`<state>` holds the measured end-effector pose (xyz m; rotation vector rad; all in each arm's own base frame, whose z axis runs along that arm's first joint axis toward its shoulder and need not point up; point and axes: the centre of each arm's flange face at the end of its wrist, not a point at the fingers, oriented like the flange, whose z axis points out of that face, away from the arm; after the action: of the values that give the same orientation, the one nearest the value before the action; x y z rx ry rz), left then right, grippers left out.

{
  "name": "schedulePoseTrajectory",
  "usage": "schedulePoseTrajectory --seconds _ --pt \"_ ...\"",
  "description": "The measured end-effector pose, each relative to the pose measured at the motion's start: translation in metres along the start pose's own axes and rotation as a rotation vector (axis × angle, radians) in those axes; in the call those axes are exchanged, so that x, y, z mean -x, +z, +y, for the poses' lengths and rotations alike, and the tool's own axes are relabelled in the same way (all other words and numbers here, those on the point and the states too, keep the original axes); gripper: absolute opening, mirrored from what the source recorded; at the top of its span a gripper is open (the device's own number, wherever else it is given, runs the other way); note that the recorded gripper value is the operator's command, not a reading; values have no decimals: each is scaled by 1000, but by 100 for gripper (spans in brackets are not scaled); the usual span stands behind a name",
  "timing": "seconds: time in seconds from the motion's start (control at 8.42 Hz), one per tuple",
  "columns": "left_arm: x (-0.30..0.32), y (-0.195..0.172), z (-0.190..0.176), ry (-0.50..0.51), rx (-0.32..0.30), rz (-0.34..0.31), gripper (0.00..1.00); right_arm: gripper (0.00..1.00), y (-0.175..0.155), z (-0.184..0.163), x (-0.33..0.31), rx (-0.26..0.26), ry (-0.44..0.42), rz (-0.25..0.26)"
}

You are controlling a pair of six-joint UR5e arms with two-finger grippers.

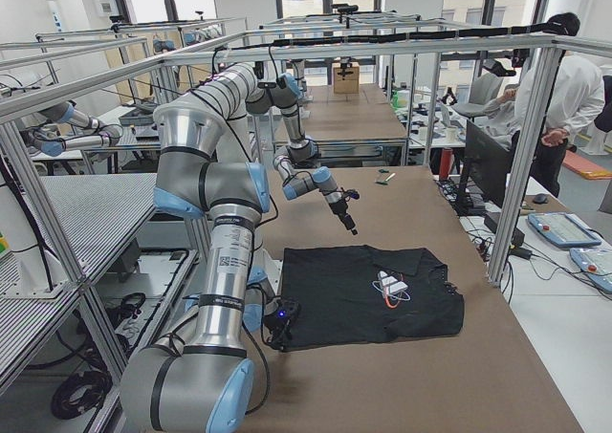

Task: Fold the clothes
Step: 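Fold both sleeves inward onto the shirt body with both grippers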

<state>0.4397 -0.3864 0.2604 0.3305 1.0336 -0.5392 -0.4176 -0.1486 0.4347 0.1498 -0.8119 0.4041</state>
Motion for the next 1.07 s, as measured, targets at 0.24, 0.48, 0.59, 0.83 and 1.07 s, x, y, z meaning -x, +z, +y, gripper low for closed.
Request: schedulePoseTrajectory --seconds 0.24,0.48,0.59,0.83,1.07 --pt "-3 -1 0 -2 0 5 100 2 -7 1 3 7 3 -10" --pt "-6 -2 0 -14 0 11 100 0 -19 -3 6 11 4 -20" --pt "-6 -2 0 -20 0 11 100 0 -21 -4 6 10 1 -21" --pt "-2 -2 0 -36 1 5 100 0 -22 -2 7 11 -4 -25" --pt "23 3 22 -101 -3 -30 96 0 -25 16 13 15 -23 -48"
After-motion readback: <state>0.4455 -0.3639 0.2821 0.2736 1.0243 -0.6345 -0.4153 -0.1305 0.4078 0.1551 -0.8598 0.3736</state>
